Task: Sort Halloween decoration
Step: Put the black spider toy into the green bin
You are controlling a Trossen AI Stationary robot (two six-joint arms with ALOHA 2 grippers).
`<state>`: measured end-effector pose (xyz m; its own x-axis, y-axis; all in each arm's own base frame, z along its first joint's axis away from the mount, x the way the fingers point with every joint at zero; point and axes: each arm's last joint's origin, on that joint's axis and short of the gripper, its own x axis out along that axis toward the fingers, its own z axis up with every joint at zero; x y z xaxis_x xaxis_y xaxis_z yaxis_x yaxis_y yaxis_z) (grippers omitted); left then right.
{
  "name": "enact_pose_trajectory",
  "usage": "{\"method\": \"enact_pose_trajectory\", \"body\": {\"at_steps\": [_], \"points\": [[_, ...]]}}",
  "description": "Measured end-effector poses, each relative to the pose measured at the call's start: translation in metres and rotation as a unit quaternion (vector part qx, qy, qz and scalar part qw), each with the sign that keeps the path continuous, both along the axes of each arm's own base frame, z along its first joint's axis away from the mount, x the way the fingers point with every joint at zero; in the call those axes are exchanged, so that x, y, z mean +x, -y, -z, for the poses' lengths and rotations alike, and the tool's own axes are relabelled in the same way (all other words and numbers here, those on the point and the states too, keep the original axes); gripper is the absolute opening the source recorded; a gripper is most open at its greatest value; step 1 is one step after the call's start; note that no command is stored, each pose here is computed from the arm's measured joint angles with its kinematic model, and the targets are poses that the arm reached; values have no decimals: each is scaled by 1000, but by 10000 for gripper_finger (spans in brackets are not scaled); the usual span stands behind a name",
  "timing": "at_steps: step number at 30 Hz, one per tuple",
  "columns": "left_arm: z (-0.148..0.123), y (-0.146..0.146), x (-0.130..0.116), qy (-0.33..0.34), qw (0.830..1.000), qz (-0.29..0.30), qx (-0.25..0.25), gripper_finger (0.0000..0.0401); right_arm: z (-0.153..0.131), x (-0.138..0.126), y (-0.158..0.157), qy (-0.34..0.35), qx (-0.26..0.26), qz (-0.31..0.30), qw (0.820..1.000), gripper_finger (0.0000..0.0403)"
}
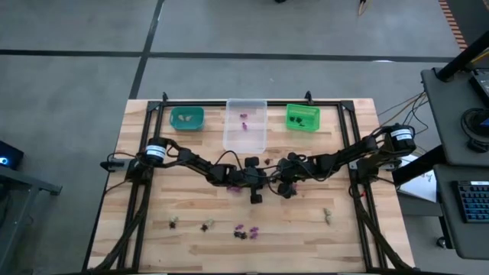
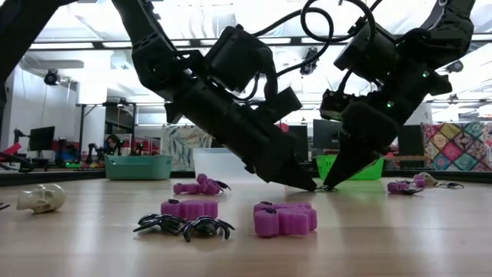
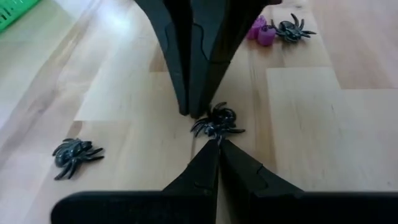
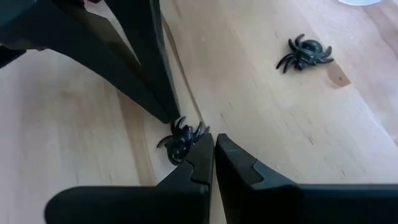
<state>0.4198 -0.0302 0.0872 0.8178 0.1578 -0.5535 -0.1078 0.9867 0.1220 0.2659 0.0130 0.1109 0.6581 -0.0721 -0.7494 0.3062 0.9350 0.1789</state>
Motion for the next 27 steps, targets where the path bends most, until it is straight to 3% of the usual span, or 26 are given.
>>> {"method": "enact_pose_trajectory", "body": {"at_steps": [5, 13, 21, 27], "points": [[-2, -3, -1, 1, 999, -33, 25, 0, -1, 1, -1, 7, 17, 4, 1000, 9], [-11, -4, -7, -36, 998, -12, 54, 0, -4, 1, -1, 15, 19, 12, 1000, 9], [-12, -1, -9, -51, 998, 45, 16, 0, -1, -3, -3, -9, 27, 16, 999, 9], [-7, -1, -7, -41, 998, 41, 10, 0, 3, 0, -6, -6, 24, 14, 1000, 9]]}}
